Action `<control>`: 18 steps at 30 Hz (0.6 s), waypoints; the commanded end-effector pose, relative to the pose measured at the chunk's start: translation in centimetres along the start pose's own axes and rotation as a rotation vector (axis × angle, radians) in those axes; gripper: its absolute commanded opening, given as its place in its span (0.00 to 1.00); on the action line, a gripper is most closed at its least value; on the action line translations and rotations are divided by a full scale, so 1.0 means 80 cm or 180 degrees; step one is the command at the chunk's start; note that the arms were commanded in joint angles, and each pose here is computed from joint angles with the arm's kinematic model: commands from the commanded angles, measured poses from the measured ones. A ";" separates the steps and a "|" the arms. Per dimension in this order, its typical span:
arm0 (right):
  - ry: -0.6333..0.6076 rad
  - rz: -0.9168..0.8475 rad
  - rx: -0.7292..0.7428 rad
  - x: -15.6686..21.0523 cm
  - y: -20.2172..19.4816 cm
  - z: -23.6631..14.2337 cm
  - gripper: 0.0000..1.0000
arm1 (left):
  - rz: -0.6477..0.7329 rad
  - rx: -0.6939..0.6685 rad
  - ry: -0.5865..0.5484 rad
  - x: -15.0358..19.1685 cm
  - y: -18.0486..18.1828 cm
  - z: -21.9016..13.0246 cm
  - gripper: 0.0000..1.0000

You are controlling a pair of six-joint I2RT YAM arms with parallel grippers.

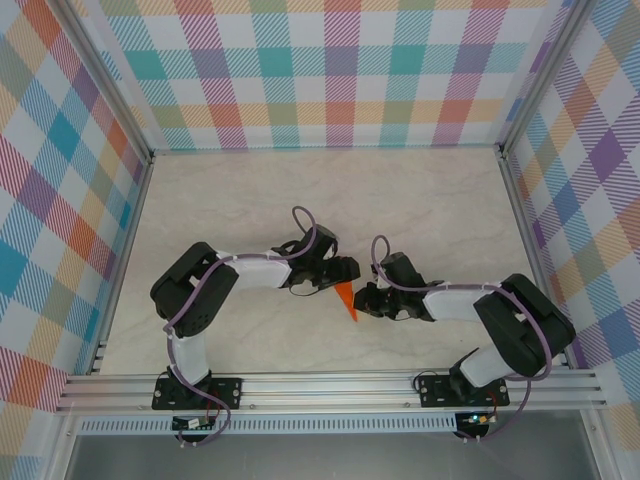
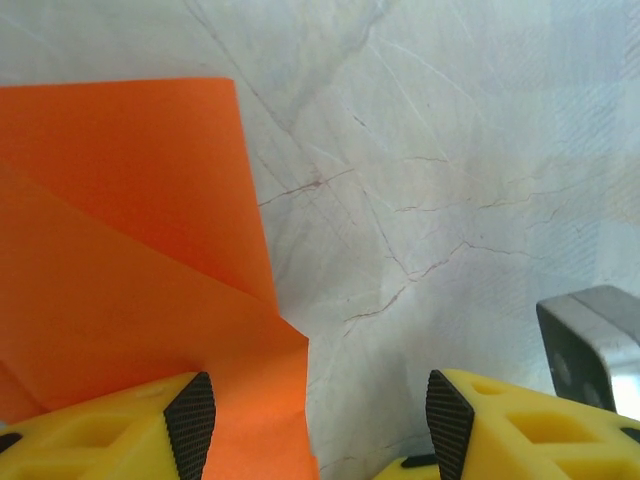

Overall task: Fold a paper plane with a square sheet of paper (pick it up from the middle)
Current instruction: Fold the wing for the fifth time at the center of the table.

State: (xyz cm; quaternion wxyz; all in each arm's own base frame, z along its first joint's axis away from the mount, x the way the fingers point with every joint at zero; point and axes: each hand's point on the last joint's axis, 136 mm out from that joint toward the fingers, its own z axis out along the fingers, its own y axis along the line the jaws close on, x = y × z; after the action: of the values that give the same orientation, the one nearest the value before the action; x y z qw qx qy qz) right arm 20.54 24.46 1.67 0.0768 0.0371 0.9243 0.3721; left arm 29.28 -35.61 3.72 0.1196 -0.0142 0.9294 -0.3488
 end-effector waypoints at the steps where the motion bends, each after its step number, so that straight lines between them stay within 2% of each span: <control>1: 0.0030 0.0031 0.0171 0.010 -0.006 -0.014 0.22 | 0.0021 -0.0243 0.0212 0.019 0.030 0.016 0.61; 3: -0.0103 0.0011 0.0342 0.006 -0.015 -0.026 0.27 | 0.0033 -0.0240 0.0220 0.019 0.030 0.016 0.61; 5: -0.0190 -0.0053 0.0350 0.004 -0.012 -0.035 0.27 | 0.0040 -0.0238 0.0226 0.020 0.029 0.015 0.62; 7: -0.0214 -0.0201 0.0032 0.003 0.013 -0.040 0.26 | 0.0043 -0.0245 0.0239 0.021 0.030 0.016 0.62; 9: -0.0124 -0.0335 -0.0288 0.006 0.040 -0.041 0.22 | 0.0041 -0.0236 0.0248 0.022 0.030 0.016 0.62; 12: 0.0004 -0.0483 -0.0503 0.007 0.067 -0.041 0.19 | 0.0041 -0.0234 0.0254 0.022 0.030 0.017 0.62; 18: 0.0191 -0.0477 -0.0530 0.004 0.074 -0.018 0.15 | 0.0037 -0.0254 0.0250 0.021 0.031 0.017 0.62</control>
State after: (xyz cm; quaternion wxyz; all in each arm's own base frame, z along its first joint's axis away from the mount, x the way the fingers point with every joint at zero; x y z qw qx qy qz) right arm 19.77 26.33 5.94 0.0807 -0.0228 0.9041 0.4191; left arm 29.28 -35.95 3.71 0.1162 -0.0006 0.9295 -0.3500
